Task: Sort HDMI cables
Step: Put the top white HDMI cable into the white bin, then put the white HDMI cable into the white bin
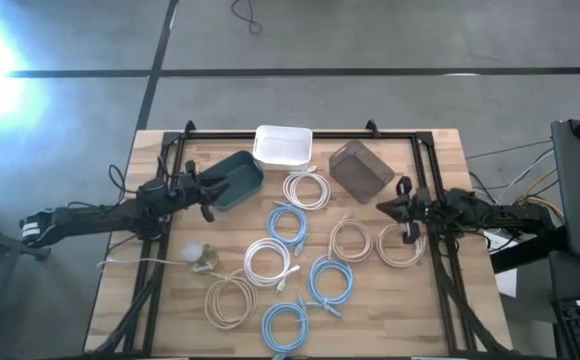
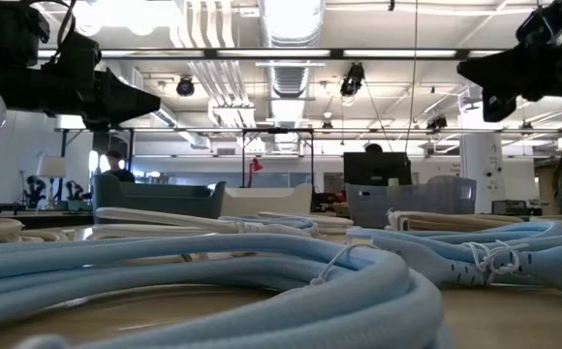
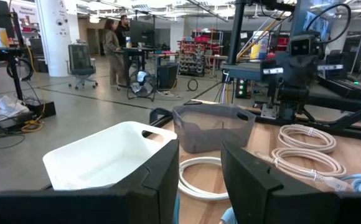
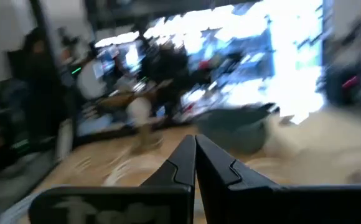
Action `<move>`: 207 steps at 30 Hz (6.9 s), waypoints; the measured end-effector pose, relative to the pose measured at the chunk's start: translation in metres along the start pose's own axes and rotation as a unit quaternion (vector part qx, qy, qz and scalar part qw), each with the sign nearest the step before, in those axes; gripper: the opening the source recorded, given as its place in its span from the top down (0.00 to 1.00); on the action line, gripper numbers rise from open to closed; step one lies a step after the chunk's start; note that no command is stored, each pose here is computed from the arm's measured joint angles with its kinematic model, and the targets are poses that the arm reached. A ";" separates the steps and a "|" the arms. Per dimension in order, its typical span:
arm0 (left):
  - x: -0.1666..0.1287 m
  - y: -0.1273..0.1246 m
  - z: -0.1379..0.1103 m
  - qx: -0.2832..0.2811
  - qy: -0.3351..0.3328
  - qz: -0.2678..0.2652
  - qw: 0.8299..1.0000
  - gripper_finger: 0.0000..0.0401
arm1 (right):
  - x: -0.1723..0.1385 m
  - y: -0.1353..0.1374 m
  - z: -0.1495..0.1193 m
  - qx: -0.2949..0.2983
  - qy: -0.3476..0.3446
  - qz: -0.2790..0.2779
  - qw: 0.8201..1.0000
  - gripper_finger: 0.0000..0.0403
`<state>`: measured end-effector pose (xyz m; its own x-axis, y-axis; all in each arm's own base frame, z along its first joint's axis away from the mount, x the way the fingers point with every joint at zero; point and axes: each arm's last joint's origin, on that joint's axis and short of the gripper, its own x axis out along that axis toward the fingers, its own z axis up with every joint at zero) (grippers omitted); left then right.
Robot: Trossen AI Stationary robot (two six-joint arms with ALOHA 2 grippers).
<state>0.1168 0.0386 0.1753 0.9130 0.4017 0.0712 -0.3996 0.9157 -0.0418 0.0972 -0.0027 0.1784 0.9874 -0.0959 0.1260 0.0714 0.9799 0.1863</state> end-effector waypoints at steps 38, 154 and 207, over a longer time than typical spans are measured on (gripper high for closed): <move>0.012 -0.007 0.088 0.117 0.005 -0.041 0.992 0.69 | 0.103 0.019 0.080 -0.127 0.101 -0.098 0.982 0.61; 0.042 -0.007 0.095 0.193 0.162 -0.006 0.968 0.37 | 0.362 -0.115 -0.029 -0.090 0.247 -0.379 0.887 0.87; 0.045 -0.008 0.092 0.176 0.173 -0.010 0.969 0.37 | 0.352 0.047 -0.038 -0.036 0.403 0.055 0.913 0.62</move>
<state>0.1536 0.0503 0.2701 0.8695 0.4121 -0.2721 -0.3287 0.8942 0.3038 0.4536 0.0160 0.1947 0.7709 0.1354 -0.6224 -0.0548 0.9876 0.1470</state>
